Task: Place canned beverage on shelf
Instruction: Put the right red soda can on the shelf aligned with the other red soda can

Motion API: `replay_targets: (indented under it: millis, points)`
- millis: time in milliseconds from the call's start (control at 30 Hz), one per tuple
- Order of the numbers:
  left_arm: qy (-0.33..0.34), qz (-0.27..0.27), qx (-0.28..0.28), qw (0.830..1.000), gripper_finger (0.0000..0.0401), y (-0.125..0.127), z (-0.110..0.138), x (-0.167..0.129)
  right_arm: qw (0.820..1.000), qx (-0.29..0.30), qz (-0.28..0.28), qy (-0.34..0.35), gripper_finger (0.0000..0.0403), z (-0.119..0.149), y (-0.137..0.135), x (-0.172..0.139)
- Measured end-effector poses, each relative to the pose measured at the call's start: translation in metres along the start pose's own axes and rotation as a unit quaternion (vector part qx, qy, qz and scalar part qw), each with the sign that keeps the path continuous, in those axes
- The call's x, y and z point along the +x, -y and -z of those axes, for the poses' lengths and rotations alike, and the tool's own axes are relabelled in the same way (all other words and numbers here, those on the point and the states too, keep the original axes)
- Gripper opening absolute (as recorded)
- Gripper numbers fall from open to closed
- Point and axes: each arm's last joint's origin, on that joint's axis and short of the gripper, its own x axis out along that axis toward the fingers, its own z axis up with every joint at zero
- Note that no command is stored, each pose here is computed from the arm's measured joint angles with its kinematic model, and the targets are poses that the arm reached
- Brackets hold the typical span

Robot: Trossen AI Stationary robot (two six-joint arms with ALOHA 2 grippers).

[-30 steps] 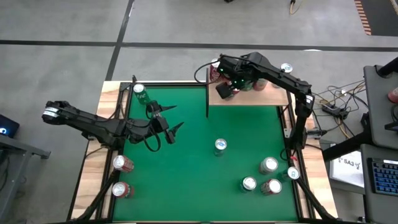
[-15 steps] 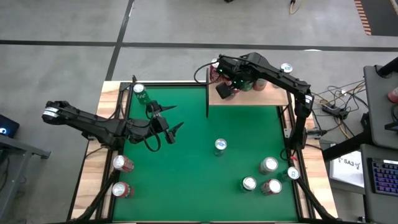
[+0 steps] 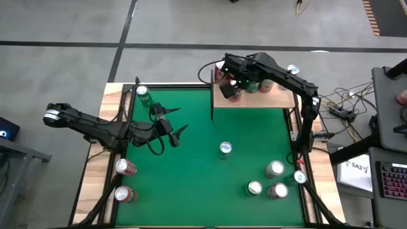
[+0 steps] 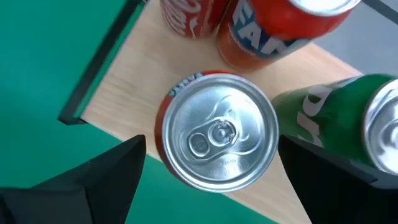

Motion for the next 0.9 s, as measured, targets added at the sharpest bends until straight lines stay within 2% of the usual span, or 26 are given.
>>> replay_targets:
  millis: [267,467,600,767,900]
  points:
    - [0.000,0.000,0.000,1.000,0.0338,0.000,0.000,0.000,0.999,0.002,-0.028,0.043,0.0358,-0.005,0.004,-0.026]
    - [0.000,0.000,-0.002,1.000,0.0338,0.000,0.000,0.000,0.995,-0.048,-0.050,0.065,0.0325,0.000,0.002,-0.045]
    - [-0.002,0.001,-0.006,1.000,0.0338,0.000,0.000,0.000,0.994,-0.083,-0.053,0.049,0.0266,0.009,-0.006,-0.045]
    - [-0.005,0.002,-0.009,1.000,0.0338,0.000,0.001,0.000,0.989,-0.125,-0.071,0.032,0.0152,0.019,-0.017,-0.044]
    - [-0.006,0.002,-0.009,1.000,0.0338,0.000,0.001,0.000,0.988,-0.140,-0.010,0.063,0.0050,0.020,-0.019,-0.041]
